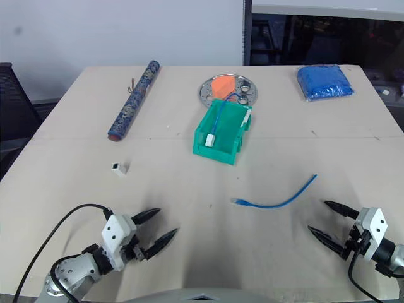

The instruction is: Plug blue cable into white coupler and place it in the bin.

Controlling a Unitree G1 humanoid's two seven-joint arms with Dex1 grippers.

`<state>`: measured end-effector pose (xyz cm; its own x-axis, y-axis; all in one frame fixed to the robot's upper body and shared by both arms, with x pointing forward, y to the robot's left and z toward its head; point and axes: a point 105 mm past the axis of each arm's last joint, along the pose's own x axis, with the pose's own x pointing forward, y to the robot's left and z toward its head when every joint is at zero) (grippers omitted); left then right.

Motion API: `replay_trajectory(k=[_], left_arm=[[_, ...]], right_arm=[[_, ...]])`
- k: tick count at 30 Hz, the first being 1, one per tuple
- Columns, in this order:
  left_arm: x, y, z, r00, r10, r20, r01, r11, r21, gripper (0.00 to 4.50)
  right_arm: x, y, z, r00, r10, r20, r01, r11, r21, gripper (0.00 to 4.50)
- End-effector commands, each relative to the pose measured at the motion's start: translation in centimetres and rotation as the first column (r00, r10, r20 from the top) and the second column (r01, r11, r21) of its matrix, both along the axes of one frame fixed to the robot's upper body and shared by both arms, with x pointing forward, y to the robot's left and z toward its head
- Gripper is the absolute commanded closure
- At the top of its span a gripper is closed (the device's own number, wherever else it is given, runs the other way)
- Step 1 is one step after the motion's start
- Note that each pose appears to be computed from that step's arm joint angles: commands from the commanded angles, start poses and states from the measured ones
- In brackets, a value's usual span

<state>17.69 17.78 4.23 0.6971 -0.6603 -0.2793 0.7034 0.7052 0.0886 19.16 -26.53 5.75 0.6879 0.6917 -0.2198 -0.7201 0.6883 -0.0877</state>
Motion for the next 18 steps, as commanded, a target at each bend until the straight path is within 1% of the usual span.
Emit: replay_trajectory(k=[1,3,5,6,9,12,14,16,18], left_arm=[[-0.4,0.1,-1.0,0.999,-0.02,-0.051,0.02,1.0,0.006,0.41],[-0.1,0.0,-0.3,0.998,-0.046,-0.032,0.046,0.999,0.008,0.41],[-0.1,-0.3,0.4,0.994,-0.107,-0.027,0.108,0.994,0.01,0.41],[-0.4,-0.7,1.1,0.983,-0.181,-0.028,0.182,0.983,0.024,0.41],[-0.4,-1.5,3.8,0.938,-0.346,-0.008,0.346,0.938,0.019,0.41],[-0.2,-2.1,6.2,0.89,-0.455,0.005,0.455,0.89,0.015,0.41],[-0.1,-2.3,7.6,0.862,-0.507,0.003,0.507,0.862,0.014,0.41],[0.0,-2.3,8.8,0.835,-0.551,-0.009,0.551,0.835,0.016,0.41],[0.2,-2.3,9.4,0.82,-0.572,-0.019,0.572,0.82,0.028,0.41]], right_arm=[[1.0,1.7,2.0,0.994,0.074,0.076,-0.074,0.997,0.005,0.04],[1.4,3.2,2.7,0.987,0.127,0.094,-0.128,0.992,0.012,0.04],[1.8,4.4,3.0,0.979,0.176,0.098,-0.178,0.984,0.006,0.04],[2.0,5.4,3.0,0.974,0.208,0.094,-0.209,0.978,-0.003,0.04],[2.9,8.5,2.7,0.954,0.293,0.069,-0.289,0.956,-0.053,0.04],[3.5,10.9,1.9,0.929,0.369,0.035,-0.362,0.924,-0.124,0.04],[4.1,12.2,1.3,0.919,0.395,-0.014,-0.393,0.908,-0.148,0.04],[4.8,13.7,1.3,0.912,0.409,-0.023,-0.408,0.9,-0.152,0.04],[5.1,14.8,1.4,0.903,0.429,-0.019,-0.427,0.89,-0.158,0.04]])
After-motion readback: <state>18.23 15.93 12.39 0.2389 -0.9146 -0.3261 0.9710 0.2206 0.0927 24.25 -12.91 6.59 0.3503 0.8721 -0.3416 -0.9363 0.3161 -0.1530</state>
